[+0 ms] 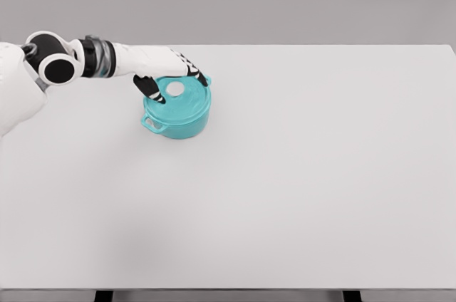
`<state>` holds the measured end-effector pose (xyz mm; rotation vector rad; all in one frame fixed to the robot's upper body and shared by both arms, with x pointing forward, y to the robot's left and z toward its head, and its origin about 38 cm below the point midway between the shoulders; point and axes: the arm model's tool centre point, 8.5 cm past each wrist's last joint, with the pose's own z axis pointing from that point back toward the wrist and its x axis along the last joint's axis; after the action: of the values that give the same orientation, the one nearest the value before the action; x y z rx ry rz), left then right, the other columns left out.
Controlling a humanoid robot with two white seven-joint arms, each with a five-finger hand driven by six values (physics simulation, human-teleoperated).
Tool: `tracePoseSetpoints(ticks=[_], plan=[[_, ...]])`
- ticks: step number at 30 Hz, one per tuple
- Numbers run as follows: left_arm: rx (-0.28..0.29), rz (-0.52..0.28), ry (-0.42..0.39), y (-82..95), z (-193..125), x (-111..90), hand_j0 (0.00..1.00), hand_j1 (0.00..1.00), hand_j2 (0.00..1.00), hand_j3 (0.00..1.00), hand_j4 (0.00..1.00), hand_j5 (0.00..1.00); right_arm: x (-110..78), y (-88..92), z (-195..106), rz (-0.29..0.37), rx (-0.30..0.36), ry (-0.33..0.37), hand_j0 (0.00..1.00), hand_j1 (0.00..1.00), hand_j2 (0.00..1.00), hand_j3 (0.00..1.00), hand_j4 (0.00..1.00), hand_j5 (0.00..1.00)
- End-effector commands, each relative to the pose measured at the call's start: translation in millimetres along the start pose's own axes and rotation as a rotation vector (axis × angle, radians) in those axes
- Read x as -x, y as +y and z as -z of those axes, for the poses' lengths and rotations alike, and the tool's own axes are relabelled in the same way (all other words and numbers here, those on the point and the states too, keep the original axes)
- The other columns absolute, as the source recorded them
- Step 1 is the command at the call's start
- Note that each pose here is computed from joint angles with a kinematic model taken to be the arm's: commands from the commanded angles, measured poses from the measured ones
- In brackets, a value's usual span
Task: Open the lid of the pot with left arm
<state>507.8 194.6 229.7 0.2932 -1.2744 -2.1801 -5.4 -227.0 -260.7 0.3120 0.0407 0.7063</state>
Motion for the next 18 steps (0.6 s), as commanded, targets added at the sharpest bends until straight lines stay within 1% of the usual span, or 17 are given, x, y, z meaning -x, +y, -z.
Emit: tracePoseSetpoints(ticks=[1,2,4,5,9,14,18], plan=[[0.016,-0.002,-0.001,-4.4,2.6,-0.9,0.80,0.80,0.80,0.80,0.80,0.80,0.1,0.0,0.0,0.000,0.000,0.000,1.00,1.00,1.00,1.00,1.00,1.00],[0.016,-0.002,-0.001,-4.4,2.6,-0.9,0.79,0.79,0.79,0.79,0.79,0.79,0.1,0.0,0.0,0.000,0.000,0.000,1.00,1.00,1.00,1.00,1.00,1.00],[0.019,0.000,0.001,-4.9,2.9,-0.9,0.73,0.73,0.73,0.73,0.73,0.73,0.0,0.0,0.0,0.000,0.000,0.000,1.00,1.00,1.00,1.00,1.00,1.00],[0.019,0.000,0.000,-4.7,3.5,-1.3,0.73,0.73,0.73,0.73,0.73,0.73,0.1,0.0,0.0,0.000,0.000,0.000,1.00,1.00,1.00,1.00,1.00,1.00],[0.015,0.005,0.001,-1.6,2.5,-1.1,0.61,0.61,0.61,0.61,0.61,0.61,0.1,0.0,0.0,0.000,0.000,0.000,1.00,1.00,1.00,1.00,1.00,1.00],[0.015,0.004,0.002,-1.8,1.9,-0.7,0.53,0.53,0.53,0.53,0.53,0.53,0.0,0.0,0.0,0.000,0.000,0.000,1.00,1.00,1.00,1.00,1.00,1.00],[0.012,0.012,0.006,1.1,-2.1,1.3,0.40,0.40,0.40,0.40,0.40,0.40,0.1,0.0,0.0,0.000,0.000,0.000,1.00,1.00,1.00,1.00,1.00,1.00]])
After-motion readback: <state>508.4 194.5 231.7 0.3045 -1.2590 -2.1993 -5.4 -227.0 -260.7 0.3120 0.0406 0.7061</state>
